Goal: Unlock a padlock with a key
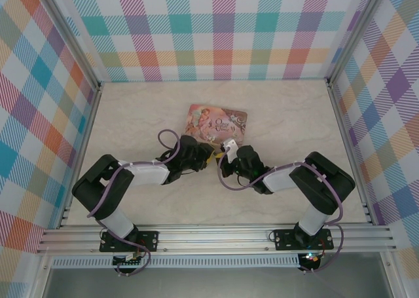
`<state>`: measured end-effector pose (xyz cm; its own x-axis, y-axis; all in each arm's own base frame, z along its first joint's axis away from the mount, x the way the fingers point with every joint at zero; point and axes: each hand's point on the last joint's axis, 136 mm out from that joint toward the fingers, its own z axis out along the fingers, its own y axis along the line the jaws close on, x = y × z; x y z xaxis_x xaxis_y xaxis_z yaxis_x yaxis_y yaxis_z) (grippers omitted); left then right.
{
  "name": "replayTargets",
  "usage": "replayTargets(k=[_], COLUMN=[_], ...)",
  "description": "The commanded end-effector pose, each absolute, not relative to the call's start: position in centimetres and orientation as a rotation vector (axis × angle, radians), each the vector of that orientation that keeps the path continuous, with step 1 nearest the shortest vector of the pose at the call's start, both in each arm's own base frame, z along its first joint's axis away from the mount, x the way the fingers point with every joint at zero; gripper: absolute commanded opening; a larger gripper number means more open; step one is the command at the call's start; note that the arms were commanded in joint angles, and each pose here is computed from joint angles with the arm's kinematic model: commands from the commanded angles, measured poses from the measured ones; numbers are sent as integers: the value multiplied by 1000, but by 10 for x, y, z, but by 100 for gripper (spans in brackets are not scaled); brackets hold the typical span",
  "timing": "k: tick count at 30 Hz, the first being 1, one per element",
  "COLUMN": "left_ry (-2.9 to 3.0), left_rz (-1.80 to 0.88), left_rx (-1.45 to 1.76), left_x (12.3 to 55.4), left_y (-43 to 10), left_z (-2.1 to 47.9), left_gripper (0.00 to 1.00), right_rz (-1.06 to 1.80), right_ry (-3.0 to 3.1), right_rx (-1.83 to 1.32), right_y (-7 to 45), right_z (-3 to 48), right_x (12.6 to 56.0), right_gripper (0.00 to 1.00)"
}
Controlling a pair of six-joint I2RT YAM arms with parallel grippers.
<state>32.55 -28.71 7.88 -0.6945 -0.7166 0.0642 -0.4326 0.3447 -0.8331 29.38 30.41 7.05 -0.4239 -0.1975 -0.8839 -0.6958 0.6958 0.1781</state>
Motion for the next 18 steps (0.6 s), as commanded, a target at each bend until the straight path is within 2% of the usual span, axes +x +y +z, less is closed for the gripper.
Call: replayTargets(k=[1,5,9,12,18], left_ry=[2272,2277,2279,2278,2272], left_rz=[-1279,-1284,-1284,-1284,-1297], left_rx=[-1036,-1034,-1033,-1028,-1018], left_x=[337,339,339,339,339], left_y=[-288,-291,-291,-291,-292], left_z=[80,78,77,78,84], left_gripper=[29,22,9,1,0], right_rz=[639,640,636,606,548], right_ry=[2012,2008,1997,1970,1938], right_rx=[-768,-767,-772,-778,-881], right_y=[303,303,302,297,288], right_z=[49,50,53,58,54], right_x=[279,278,278,277,266], right_gripper=[0,0,0,14,28])
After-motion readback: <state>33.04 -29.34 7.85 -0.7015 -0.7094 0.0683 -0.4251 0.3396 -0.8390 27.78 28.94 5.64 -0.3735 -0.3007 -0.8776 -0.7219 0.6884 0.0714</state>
